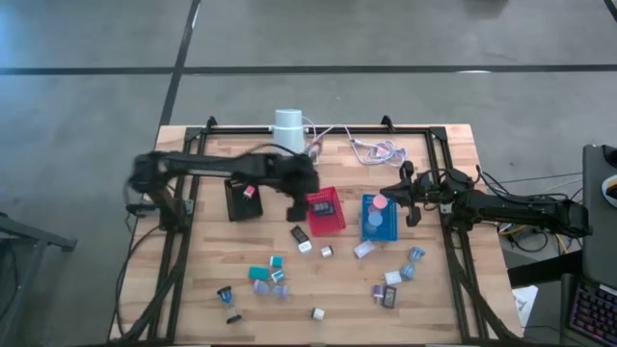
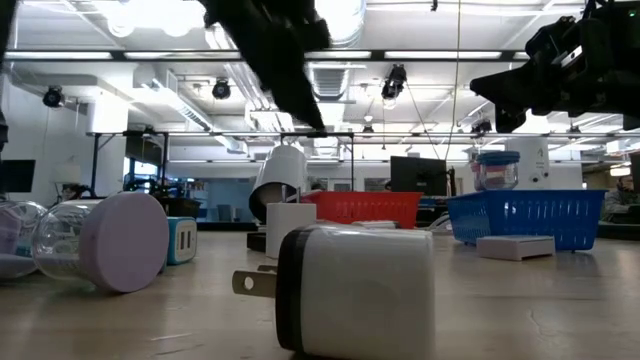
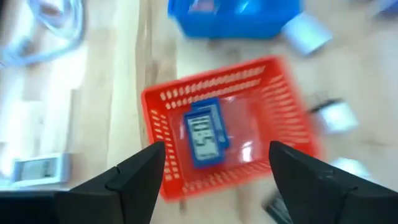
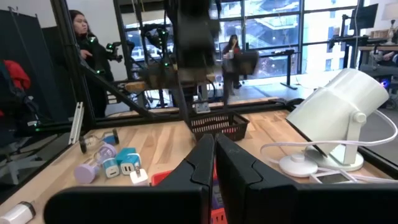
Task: Pick & Place Office items
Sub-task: Put the white charger adapter into the black bin
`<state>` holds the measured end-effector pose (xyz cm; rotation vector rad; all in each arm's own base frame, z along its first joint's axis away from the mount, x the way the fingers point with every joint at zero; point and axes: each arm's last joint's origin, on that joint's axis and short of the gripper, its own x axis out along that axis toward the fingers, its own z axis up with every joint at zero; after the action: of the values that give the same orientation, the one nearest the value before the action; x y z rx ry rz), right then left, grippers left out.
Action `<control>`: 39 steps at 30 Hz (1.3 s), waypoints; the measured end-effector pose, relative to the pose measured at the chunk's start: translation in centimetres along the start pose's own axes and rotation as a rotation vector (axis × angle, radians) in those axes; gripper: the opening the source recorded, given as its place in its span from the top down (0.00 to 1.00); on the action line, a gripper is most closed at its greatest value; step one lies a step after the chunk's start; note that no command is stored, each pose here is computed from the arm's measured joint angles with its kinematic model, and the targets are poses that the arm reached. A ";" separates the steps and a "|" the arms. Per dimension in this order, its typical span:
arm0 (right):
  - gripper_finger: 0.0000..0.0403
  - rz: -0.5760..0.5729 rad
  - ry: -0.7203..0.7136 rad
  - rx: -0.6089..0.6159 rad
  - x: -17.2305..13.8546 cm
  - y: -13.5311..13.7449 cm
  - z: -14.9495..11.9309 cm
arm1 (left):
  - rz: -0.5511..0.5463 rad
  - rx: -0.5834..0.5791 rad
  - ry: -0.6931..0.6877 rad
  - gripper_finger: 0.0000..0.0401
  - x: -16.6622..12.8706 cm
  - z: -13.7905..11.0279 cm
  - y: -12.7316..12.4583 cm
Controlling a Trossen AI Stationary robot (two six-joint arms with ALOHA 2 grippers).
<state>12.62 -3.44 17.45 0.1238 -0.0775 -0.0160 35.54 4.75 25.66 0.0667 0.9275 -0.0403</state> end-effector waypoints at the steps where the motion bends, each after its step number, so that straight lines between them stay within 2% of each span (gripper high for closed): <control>1: 0.97 0.001 0.001 0.001 0.0 0.0 0.0 | -0.008 0.004 -0.026 0.28 -1.9 0.1 -0.3; 4: 0.97 0.000 0.001 0.000 0.0 0.0 0.0 | 0.005 0.023 -0.154 0.32 -8.5 0.0 -1.2; 8: 0.97 0.000 0.004 0.001 0.0 0.0 0.0 | 0.042 0.055 -0.364 0.42 -15.8 -2.2 -2.3; 10: 0.97 -0.001 0.008 0.003 0.0 0.0 -0.1 | 0.066 0.072 -0.478 0.49 -18.2 -3.9 -2.7; 13: 0.97 0.000 0.008 0.003 0.0 0.0 -0.1 | 0.098 0.093 -0.632 0.64 -20.1 -6.7 -3.4; 18: 0.97 -0.001 0.008 0.003 0.0 0.0 -0.1 | 0.129 0.108 -0.789 0.94 -20.3 -11.4 -4.3; 19: 0.97 -0.001 0.008 0.003 0.0 0.0 -0.1 | 0.131 0.109 -0.814 0.97 -20.3 -12.3 -4.4; 28: 0.97 -0.001 0.008 0.003 0.0 0.0 -0.1 | 0.170 0.055 -0.944 0.99 -18.1 -18.6 -5.2; 32: 0.97 -0.001 0.008 0.003 0.0 0.0 -0.1 | 0.199 0.037 -0.989 1.00 -16.4 -20.2 -5.3; 39: 0.97 -0.001 0.009 0.003 0.0 0.0 -0.1 | 0.199 0.039 -0.976 1.00 -14.0 -22.2 -5.5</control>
<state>12.63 -3.44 17.36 0.1270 -0.0689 -0.0161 9.09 1.05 23.41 0.1570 -0.0576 0.0896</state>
